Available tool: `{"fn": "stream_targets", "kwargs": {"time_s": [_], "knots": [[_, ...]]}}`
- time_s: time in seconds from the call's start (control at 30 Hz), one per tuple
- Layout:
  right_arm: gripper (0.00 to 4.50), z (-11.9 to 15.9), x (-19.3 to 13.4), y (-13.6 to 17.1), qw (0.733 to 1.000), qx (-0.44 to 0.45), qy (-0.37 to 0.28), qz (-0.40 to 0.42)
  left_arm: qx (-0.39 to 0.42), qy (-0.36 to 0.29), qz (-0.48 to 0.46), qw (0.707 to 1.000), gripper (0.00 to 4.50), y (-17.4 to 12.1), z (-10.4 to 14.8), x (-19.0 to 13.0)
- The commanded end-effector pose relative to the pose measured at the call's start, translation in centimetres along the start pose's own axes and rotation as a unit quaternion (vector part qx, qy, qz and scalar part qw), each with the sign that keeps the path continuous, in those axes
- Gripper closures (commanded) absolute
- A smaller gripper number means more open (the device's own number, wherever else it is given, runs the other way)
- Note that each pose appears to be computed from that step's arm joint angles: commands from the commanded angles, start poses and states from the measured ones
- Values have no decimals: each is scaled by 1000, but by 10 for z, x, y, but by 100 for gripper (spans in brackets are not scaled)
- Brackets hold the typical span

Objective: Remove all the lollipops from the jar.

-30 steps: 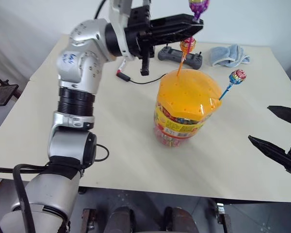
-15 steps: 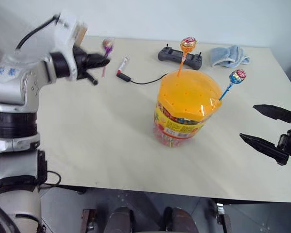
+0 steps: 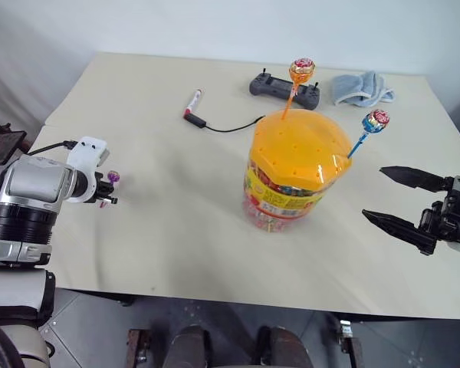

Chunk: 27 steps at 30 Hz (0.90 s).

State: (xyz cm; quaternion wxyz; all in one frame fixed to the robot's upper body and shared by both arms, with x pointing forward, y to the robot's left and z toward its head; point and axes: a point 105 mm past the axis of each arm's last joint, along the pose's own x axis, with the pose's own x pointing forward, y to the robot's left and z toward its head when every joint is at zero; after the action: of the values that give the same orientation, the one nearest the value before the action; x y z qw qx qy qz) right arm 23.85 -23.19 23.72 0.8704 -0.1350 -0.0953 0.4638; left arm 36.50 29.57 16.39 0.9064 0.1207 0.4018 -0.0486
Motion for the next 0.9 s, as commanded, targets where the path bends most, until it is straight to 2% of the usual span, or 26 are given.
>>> {"fn": "stream_targets", "kwargs": {"time_s": [0.03, 0.13, 0.27, 0.47, 0.6, 0.67, 0.77, 0.83, 0.9], "knots": [[0, 7, -1, -2, 1000, -18, -14, -2, -22, 17, 4, 1000, 400, 8, -4, -9], [0, 8, -2, -3, 1000, -19, -14, -1, -13, 16, 0, 1000, 325, 7, -1, -16], [0, 9, -3, -5, 1000, -22, -15, -1, 2, 0, 9, 1000, 196, 12, 11, -32], [0, 12, -7, -7, 999, -30, -12, -4, 48, -90, -73, 992, 13, -10, 53, -69], [0, 14, -9, -7, 999, -36, -12, -10, 108, -164, -152, 969, 6, -38, 76, -92], [0, 14, -11, -7, 999, -36, -11, -12, 147, -227, -190, 944, 6, -55, 93, -101], [0, 15, -12, -6, 999, -38, -11, -17, 209, -348, -261, 876, 6, -89, 122, -112], [0, 16, -12, -7, 999, -40, -12, -22, 215, -392, -296, 844, 6, -106, 136, -113], [0, 16, -13, -4, 999, -41, -14, -28, 221, -466, -374, 771, 6, -139, 155, -124]]}}
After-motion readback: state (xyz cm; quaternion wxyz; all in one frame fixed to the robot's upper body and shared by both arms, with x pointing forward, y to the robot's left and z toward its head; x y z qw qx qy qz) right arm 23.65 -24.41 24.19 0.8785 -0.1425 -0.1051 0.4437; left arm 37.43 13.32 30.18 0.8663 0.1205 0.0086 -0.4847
